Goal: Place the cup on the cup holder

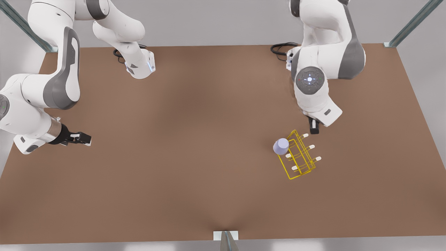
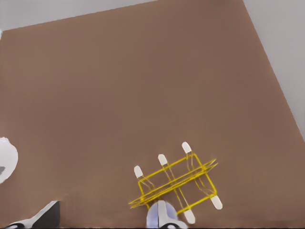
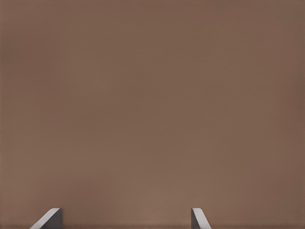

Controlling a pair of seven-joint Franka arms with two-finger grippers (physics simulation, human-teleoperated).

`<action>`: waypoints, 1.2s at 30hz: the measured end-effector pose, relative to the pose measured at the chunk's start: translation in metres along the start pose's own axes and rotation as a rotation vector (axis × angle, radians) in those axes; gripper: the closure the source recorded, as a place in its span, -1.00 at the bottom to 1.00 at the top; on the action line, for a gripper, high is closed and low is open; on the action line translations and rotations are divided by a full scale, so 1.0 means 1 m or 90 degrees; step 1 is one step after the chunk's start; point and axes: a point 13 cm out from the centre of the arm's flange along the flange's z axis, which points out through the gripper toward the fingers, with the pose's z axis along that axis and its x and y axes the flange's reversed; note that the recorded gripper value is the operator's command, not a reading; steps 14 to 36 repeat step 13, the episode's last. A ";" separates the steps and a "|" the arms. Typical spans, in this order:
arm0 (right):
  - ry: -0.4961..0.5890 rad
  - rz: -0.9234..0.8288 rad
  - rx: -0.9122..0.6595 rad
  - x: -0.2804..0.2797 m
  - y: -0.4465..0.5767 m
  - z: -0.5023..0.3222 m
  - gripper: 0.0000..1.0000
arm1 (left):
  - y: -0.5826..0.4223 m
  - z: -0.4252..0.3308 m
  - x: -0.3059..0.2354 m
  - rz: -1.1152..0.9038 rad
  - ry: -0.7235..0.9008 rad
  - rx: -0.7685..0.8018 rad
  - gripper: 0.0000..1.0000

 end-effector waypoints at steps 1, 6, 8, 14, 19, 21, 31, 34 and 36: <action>0.000 0.000 0.000 0.000 0.000 0.000 -1.00 | 0.014 -0.002 0.021 0.114 0.076 -0.011 -1.00; 0.000 -0.001 0.001 0.000 0.000 -0.001 -1.00 | 0.050 -0.006 -0.077 0.262 0.157 0.017 -1.00; 0.000 -0.001 0.001 0.000 0.000 0.000 -1.00 | 0.051 -0.015 -0.072 0.342 0.154 0.030 -1.00; 0.000 -0.001 0.001 0.000 0.000 0.000 -1.00 | 0.055 -0.018 -0.072 0.493 0.155 0.044 -1.00; 0.000 -0.001 0.001 0.000 0.000 0.000 -1.00 | 0.055 -0.018 -0.072 0.493 0.155 0.044 -1.00; 0.000 -0.001 0.001 0.000 0.000 0.000 -1.00 | 0.055 -0.018 -0.072 0.493 0.155 0.044 -1.00; 0.000 -0.001 0.001 0.000 0.000 0.000 -1.00 | 0.055 -0.018 -0.072 0.493 0.155 0.044 -1.00; 0.000 -0.001 0.001 0.000 0.000 0.000 -1.00 | 0.055 -0.018 -0.072 0.493 0.155 0.044 -1.00; 0.000 -0.001 0.001 0.000 0.000 0.000 -1.00 | 0.055 -0.018 -0.072 0.493 0.155 0.044 -1.00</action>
